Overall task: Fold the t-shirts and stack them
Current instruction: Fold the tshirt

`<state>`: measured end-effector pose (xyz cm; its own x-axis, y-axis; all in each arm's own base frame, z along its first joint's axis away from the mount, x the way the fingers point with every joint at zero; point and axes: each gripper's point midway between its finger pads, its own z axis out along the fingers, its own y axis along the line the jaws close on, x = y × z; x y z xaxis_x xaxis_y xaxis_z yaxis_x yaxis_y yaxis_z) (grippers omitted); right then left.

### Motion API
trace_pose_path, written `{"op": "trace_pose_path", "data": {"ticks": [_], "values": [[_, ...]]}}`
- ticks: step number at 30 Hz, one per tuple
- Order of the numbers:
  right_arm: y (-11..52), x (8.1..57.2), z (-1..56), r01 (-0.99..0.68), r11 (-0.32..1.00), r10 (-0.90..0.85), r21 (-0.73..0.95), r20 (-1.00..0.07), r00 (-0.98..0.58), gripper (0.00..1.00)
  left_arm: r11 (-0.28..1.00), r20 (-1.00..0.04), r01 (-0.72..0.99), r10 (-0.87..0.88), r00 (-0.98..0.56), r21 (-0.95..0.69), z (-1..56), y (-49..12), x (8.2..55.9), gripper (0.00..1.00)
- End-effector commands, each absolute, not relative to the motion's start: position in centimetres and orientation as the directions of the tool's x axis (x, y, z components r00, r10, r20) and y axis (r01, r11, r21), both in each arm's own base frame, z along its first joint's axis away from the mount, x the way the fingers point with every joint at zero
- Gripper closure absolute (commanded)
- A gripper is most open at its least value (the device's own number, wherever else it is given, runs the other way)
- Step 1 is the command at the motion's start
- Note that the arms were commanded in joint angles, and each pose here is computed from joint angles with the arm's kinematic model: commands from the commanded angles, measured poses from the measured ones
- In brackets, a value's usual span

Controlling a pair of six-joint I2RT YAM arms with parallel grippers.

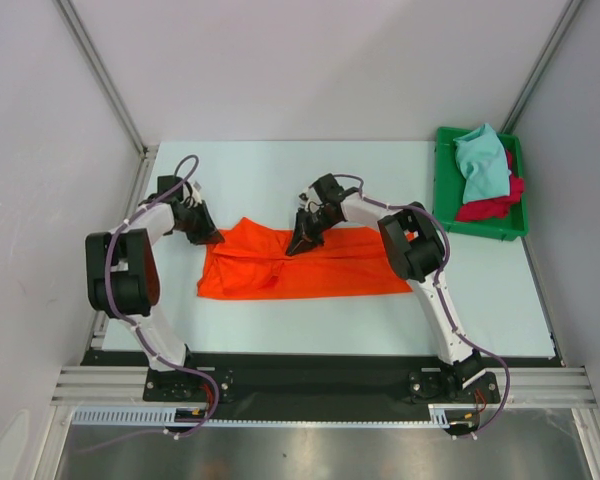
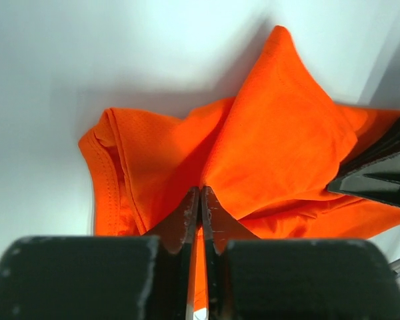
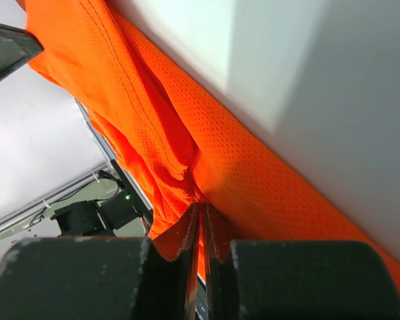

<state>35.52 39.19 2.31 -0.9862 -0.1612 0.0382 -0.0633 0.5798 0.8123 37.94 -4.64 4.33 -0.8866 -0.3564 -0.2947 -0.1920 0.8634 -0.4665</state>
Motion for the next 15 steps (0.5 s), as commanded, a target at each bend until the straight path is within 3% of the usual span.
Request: {"op": "trace_pose_path", "data": {"ticks": [1,5,15], "values": [[39.1,35.0,3.9,-0.064,0.573,-0.16,0.817,0.035,-0.986,0.89,0.864,-0.368,-0.121,-0.33,-0.869,-0.489,7.7,-5.2,38.5,0.94],[39.1,34.6,4.0,-0.049,0.56,-0.161,0.827,0.051,-0.986,0.89,0.867,-0.35,-0.134,-0.329,-0.877,-0.479,7.5,-5.0,37.4,0.99],[38.4,34.2,3.2,-0.006,0.557,-0.144,0.83,0.089,-0.986,0.88,0.897,-0.288,-0.198,-0.326,-0.901,-0.396,4.5,-3.8,35.5,0.96]]}}
